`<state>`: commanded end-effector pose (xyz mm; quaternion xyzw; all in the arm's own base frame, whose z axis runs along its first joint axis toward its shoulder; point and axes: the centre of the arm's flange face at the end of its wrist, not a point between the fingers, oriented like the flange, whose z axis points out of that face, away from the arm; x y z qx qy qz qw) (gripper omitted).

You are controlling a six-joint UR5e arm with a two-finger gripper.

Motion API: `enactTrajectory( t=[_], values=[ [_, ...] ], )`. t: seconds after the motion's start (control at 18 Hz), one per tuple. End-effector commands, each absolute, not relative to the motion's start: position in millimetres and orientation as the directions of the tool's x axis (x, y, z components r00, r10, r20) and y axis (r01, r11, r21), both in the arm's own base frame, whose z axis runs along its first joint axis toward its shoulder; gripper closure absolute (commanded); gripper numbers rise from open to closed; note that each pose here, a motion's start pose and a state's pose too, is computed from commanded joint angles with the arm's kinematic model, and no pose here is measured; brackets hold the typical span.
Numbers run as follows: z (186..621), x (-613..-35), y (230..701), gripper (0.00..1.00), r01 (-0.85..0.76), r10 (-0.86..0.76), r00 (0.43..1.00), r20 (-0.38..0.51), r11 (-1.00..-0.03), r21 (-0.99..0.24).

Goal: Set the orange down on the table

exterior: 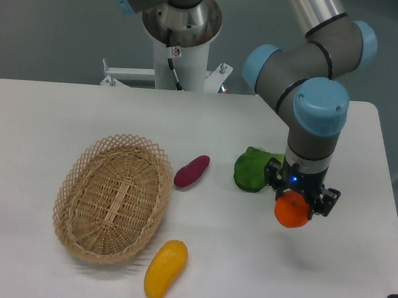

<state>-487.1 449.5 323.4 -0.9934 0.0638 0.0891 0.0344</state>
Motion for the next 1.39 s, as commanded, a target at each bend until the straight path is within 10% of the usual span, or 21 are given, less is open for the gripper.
enactTrajectory(
  t=[1.39],
  values=[
    [219.0, -434.5, 477.3, 0.43, -0.138, -0.14, 0.982, -0.129, -0.99, 0.019]
  ],
)
